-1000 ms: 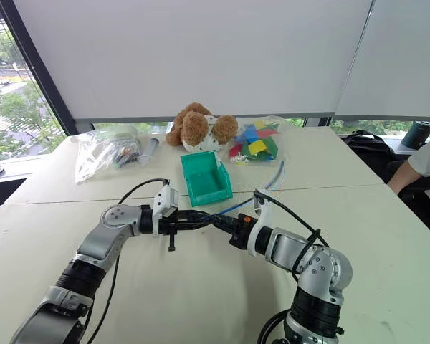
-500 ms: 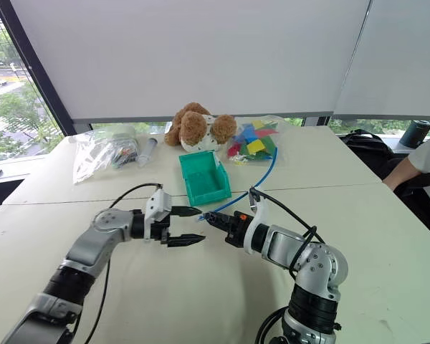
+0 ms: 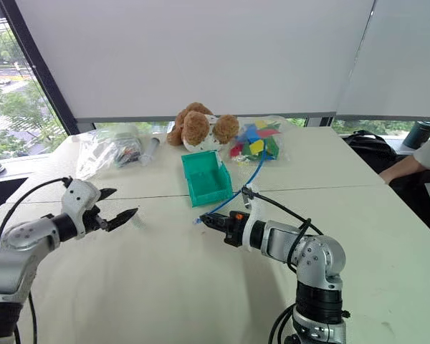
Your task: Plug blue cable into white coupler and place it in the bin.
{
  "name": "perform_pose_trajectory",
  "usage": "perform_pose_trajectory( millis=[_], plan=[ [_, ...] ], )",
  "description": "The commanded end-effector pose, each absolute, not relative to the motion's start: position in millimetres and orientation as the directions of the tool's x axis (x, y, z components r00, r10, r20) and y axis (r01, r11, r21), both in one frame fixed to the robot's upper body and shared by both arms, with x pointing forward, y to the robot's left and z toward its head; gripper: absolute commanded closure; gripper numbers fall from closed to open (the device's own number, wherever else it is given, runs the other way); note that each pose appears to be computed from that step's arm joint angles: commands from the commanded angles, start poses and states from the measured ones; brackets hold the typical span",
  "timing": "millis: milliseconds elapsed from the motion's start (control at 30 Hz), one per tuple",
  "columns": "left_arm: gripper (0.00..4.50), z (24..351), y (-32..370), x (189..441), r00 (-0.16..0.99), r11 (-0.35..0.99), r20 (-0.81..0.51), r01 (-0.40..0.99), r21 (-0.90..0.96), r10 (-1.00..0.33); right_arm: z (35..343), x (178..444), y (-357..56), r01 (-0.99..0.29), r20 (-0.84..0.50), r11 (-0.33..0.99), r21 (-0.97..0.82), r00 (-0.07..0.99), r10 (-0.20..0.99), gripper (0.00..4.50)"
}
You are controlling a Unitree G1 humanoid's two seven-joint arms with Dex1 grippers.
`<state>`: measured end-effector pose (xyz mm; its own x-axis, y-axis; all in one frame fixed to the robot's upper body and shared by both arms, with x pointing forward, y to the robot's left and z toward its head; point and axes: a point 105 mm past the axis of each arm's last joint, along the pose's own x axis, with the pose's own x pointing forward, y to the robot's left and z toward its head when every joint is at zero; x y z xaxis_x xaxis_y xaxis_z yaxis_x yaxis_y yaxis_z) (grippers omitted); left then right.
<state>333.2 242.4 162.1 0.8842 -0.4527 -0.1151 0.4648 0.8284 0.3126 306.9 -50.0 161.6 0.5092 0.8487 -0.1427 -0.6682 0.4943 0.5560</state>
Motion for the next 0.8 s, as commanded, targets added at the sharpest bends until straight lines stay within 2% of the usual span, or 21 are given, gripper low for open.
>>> perform_pose_trajectory(
  millis=[33, 500, 600, 733, 800],
  plan=[
    [0.07, 166.3, 249.8, 334.5, 0.897, 0.862, -0.039, 0.435, 0.259, -0.441, 175.1, 305.6, -44.4, -0.718, -0.093, 0.454, 0.527, 0.482, 0.871, 4.50],
    [0.07, 105.9, 245.5, 364.4, 0.858, 0.855, -0.075, 0.513, 0.078, -0.509, 177.5, 303.4, -47.1, -0.723, -0.089, 0.474, 0.503, 0.503, 0.860, 4.50],
    [0.83, 99.1, 240.8, 369.6, 0.843, 0.843, -0.074, 0.536, 0.045, -0.532, 177.7, 303.2, -48.2, -0.721, -0.090, 0.481, 0.499, 0.509, 0.856, 4.50],
    [2.83, 91.8, 231.3, 376.8, 0.821, 0.822, -0.083, 0.569, 0.040, -0.564, 178.1, 302.8, -48.9, -0.720, -0.091, 0.485, 0.497, 0.512, 0.854, 4.50],
    [3.63, 93.6, 223.6, 380.6, 0.802, 0.801, -0.077, 0.597, 0.049, -0.592, 178.5, 302.7, -49.2, -0.721, -0.091, 0.487, 0.493, 0.514, 0.853, 4.50]
  ],
)
